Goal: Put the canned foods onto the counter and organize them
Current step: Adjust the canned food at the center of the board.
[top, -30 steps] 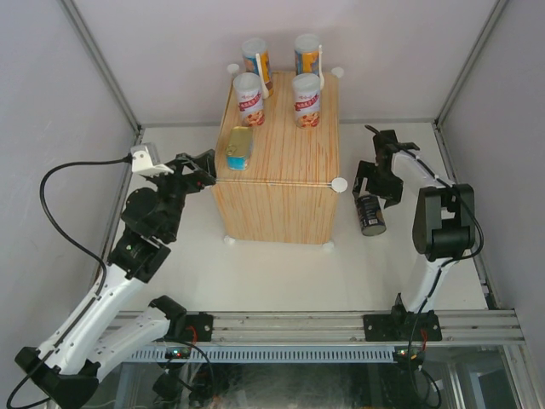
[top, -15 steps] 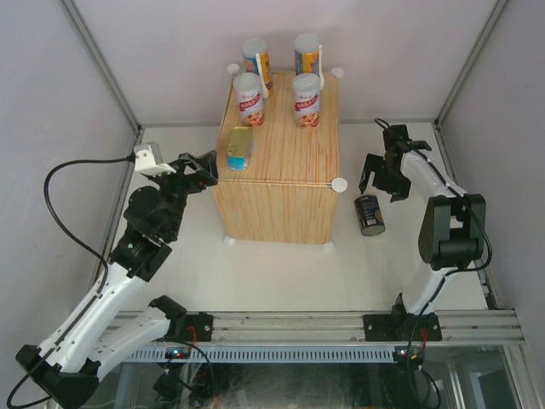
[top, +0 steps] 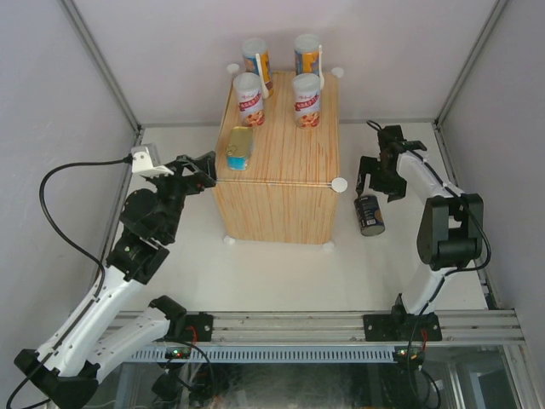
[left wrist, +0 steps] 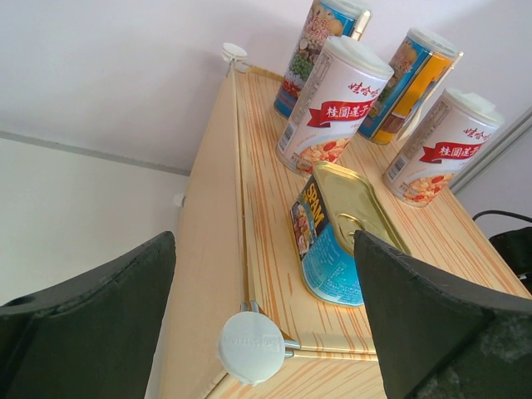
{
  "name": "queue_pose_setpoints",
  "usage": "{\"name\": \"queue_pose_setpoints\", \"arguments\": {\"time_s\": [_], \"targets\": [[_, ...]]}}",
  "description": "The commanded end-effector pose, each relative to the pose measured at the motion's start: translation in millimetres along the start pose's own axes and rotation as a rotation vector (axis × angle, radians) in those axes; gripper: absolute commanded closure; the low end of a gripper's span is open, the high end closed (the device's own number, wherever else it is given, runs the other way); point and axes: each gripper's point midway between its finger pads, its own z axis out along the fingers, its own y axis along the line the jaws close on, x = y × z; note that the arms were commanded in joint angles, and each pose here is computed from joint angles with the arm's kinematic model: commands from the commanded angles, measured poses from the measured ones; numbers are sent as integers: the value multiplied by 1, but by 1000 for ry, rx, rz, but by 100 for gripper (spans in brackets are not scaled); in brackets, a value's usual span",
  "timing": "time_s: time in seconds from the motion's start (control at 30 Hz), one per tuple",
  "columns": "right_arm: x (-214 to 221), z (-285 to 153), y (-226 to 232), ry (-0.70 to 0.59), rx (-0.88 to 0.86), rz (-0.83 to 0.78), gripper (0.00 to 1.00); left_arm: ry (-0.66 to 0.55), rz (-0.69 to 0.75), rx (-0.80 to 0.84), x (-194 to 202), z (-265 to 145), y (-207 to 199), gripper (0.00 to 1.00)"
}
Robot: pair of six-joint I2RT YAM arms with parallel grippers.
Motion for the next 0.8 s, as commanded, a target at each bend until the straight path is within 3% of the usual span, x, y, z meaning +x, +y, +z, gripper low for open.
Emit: {"name": "queue_pose_setpoints", "arguments": {"time_s": [0.0, 0.77], "targets": [[-8, -12, 9, -62, -13, -56, 11, -57, 4, 33, -26, -1, -10, 9], [10, 30, 15, 26, -12, -102, 14, -56, 43, 30, -27, -2, -8, 8]]}}
